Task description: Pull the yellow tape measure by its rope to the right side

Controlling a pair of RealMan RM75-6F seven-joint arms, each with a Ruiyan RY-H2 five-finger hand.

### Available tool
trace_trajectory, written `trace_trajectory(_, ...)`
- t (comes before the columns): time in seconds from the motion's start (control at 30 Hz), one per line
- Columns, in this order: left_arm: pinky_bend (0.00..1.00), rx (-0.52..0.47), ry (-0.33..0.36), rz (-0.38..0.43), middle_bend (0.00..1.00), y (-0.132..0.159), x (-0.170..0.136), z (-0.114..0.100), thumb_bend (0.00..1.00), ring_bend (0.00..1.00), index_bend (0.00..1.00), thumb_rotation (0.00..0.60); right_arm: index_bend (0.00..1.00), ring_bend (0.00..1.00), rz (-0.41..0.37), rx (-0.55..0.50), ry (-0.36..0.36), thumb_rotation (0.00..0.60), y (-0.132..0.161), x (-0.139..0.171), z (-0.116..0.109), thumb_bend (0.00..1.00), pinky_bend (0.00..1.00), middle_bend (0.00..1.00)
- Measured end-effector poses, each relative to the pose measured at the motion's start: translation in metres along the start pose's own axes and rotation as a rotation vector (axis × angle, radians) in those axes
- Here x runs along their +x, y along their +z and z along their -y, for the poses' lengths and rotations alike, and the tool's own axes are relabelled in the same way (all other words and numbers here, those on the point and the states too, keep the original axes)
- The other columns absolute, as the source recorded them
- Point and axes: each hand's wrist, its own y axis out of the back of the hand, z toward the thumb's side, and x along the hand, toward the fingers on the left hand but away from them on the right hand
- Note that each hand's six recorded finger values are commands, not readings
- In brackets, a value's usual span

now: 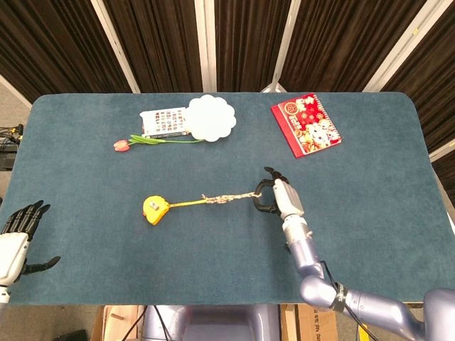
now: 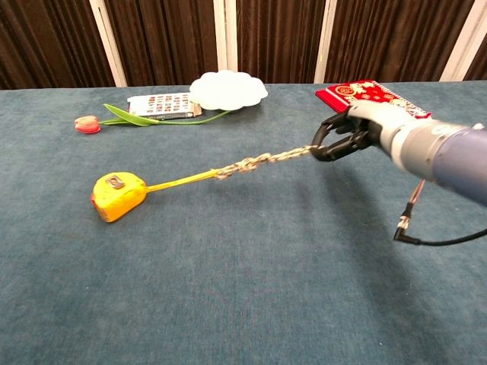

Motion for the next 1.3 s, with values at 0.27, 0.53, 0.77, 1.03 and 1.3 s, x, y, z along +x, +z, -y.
trace_trajectory(0.27,0.0,0.005,0.006,0.008,0.0,0.002,-0.001,-0.001,0.0,0.0,0.0,0.6,0.63,0.0,0.032,0.001,-0.073,0.6,-0.01,0.003,-0.038,0.47,0.0,0.11)
trace_trajectory(0.53,0.0,0.009,0.017,0.016,0.0,0.005,-0.003,-0.002,0.0,0.0,0.0,0.6,0.63,0.0,0.024,0.059,-0.153,0.6,-0.015,0.007,-0.074,0.47,0.0,0.11)
trace_trajectory(0.77,0.0,0.012,0.026,0.021,0.0,0.007,-0.004,-0.003,0.0,0.0,0.0,0.6,0.63,0.0,-0.051,0.279,-0.257,0.6,-0.016,0.01,-0.108,0.47,0.0,0.11)
trace_trajectory(1.03,0.0,0.019,0.034,0.025,0.0,0.008,-0.005,-0.004,0.0,0.0,0.0,0.6,0.64,0.0,-0.051,0.452,-0.349,0.6,-0.032,0.018,-0.147,0.47,0.0,0.11)
trace_trajectory(1.3,0.0,0.021,0.037,0.026,0.0,0.008,-0.006,-0.004,0.0,0.0,0.0,0.6,0.65,0.0,0.014,0.443,-0.412,0.6,-0.049,0.027,-0.185,0.47,0.0,0.11)
